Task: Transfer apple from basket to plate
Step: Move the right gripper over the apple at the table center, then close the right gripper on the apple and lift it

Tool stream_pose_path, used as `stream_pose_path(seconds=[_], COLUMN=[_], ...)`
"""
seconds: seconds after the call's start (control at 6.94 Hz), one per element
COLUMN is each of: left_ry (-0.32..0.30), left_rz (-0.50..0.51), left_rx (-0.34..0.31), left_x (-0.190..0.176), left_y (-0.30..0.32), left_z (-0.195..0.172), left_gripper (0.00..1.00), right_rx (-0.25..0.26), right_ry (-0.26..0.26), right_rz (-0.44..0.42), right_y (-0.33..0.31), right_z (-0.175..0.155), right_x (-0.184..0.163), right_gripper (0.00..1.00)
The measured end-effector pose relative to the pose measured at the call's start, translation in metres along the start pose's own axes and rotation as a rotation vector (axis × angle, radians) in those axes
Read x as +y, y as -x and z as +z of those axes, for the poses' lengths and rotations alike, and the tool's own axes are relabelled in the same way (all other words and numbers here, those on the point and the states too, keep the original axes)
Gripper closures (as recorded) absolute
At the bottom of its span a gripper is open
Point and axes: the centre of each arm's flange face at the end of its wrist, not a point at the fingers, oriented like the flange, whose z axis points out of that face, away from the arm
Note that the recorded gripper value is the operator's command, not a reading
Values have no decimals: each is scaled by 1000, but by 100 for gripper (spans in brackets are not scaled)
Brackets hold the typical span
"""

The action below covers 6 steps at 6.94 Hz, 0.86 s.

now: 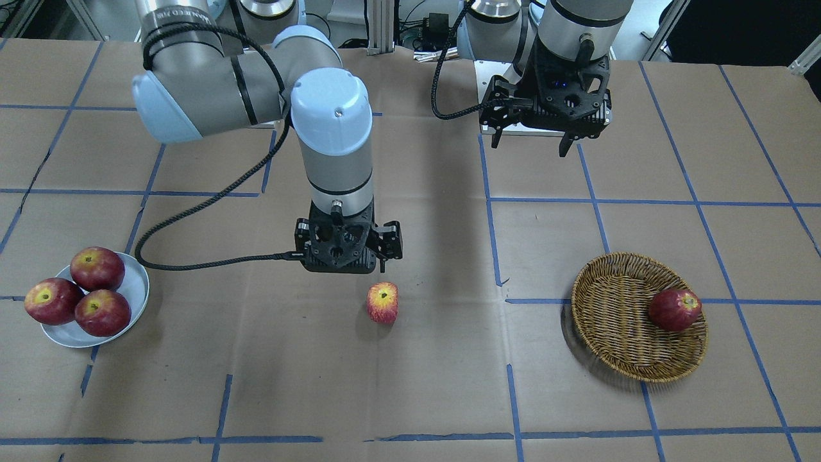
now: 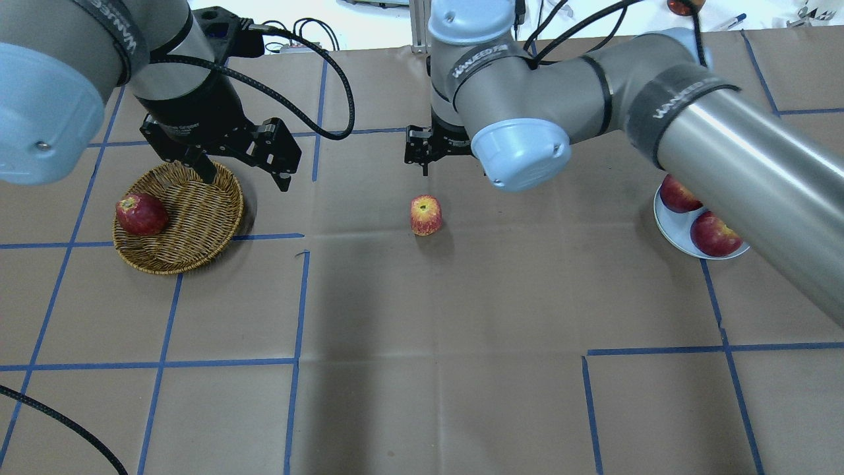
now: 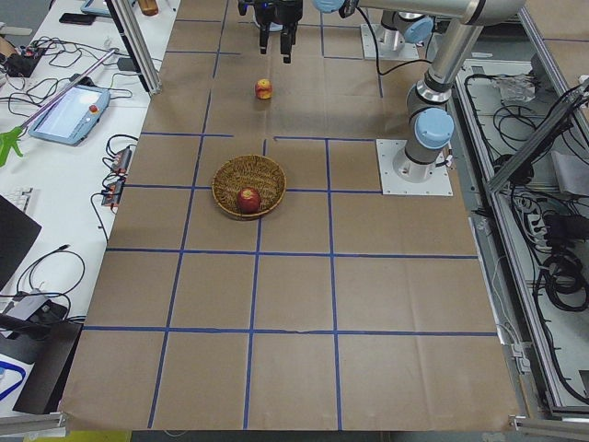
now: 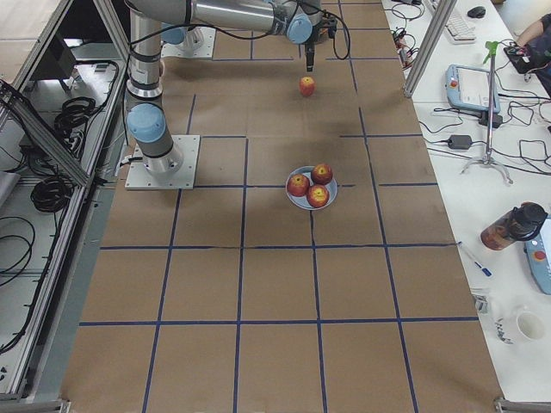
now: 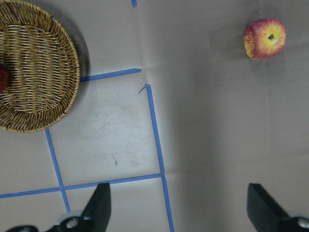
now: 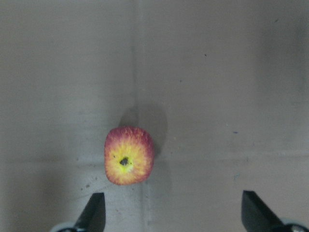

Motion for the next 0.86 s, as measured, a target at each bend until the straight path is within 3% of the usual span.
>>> stream_pose_path(seconds=[0.43, 0.86], left_ry=[1, 0], left_rz=[1, 1], left_rx=[2, 1], left_x=[0, 0], left_y=[0, 0], left_z=[1, 0], left_gripper=[1, 1], right_rx=[36, 42], right_ry=[-9, 3], right_rz=[-7, -25], right_y=[26, 40], right_z=[75, 116], right_x=[-3, 1], right_gripper=[0, 0])
